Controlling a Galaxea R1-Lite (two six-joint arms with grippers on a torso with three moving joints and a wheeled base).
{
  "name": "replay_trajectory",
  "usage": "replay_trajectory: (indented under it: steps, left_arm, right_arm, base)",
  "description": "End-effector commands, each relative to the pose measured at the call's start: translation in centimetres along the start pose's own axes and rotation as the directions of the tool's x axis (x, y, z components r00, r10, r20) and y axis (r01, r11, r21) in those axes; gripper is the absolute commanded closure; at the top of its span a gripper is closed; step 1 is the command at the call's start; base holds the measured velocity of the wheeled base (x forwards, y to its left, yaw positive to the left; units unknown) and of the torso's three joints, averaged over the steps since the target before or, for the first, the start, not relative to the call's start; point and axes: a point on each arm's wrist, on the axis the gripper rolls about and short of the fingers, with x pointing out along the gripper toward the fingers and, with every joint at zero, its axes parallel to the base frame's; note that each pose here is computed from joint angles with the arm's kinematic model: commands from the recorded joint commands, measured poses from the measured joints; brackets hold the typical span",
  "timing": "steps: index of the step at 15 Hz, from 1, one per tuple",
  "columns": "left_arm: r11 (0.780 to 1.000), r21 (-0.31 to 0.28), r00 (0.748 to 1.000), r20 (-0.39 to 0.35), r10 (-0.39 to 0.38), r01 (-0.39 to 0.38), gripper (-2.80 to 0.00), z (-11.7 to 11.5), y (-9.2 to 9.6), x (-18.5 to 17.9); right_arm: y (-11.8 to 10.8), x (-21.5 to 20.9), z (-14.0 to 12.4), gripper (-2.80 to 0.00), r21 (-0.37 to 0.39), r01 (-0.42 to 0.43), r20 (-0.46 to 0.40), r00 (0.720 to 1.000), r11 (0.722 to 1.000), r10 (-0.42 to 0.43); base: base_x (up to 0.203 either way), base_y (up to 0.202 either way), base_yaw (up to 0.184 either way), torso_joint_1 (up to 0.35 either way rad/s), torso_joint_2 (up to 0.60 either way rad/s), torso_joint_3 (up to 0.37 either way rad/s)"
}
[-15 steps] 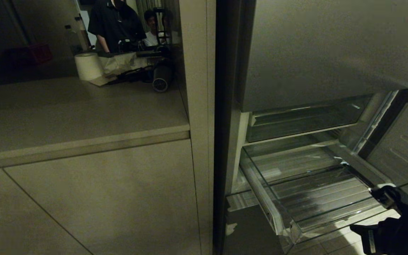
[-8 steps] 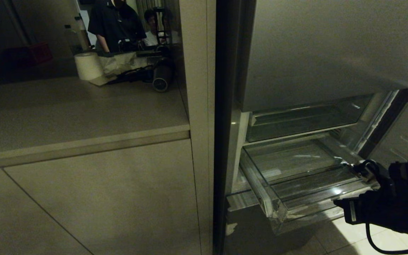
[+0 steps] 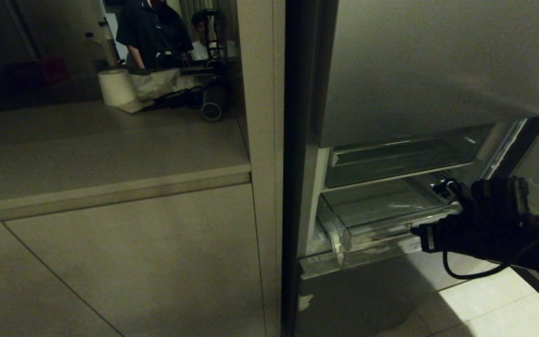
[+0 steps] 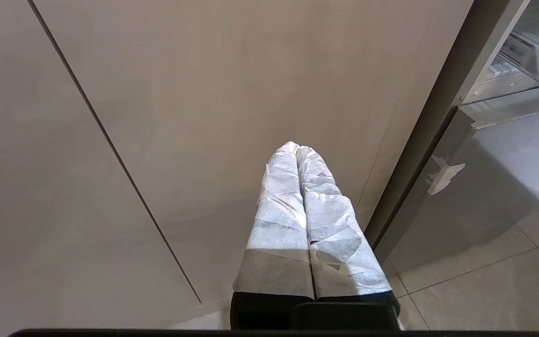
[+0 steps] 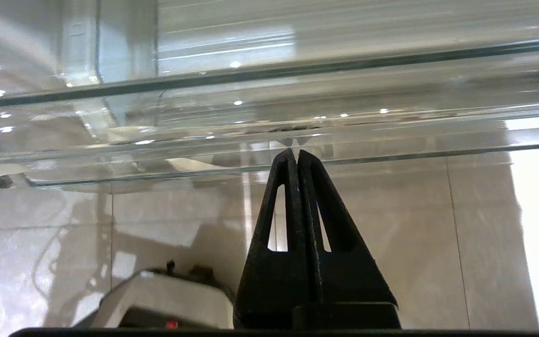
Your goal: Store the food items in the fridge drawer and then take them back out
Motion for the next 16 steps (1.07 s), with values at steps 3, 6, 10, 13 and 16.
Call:
replay_trajectory:
  steps: [3,6,10,13,16]
  left_arm:
    - [1.000,0.000,1.000,-0.001,0.001,-0.001,0.00,0.0,0.0,0.0]
    - [1.000,0.000,1.000,-0.001,0.001,-0.001,0.00,0.0,0.0,0.0]
    - [1.000,0.000,1.000,-0.001,0.001,-0.001,0.00,0.0,0.0,0.0]
    - [1.000,0.000,1.000,-0.001,0.001,-0.001,0.00,0.0,0.0,0.0]
    - [1.000,0.000,1.000,-0.001,0.001,-0.001,0.00,0.0,0.0,0.0]
  right_arm:
    - [0.2,4.9,0.7,0.00,-0.011,-0.021,0.020,1.000,1.000,0.021]
    - [0.1,7.0,1.5,0.00,-0.016,-0.042,0.071,0.997,0.999,0.043]
    - [0.7,8.6,2.4,0.00,-0.024,-0.074,0.154,0.985,0.997,0.077]
    - [0.9,8.7,2.8,0.00,-0.016,-0.099,0.187,0.977,0.995,0.100]
    - [1.0,8.6,3.3,0.00,-0.003,-0.114,0.239,0.965,0.994,0.111]
  base:
    - [0.000,0.000,0.000,0.000,0.00,0.000]
    - [0.000,0.000,0.000,0.000,0.00,0.000]
    - [0.000,0.000,0.000,0.000,0.00,0.000]
    - [0.000,0.000,0.000,0.000,0.00,0.000]
    - [0.000,0.000,0.000,0.000,0.00,0.000]
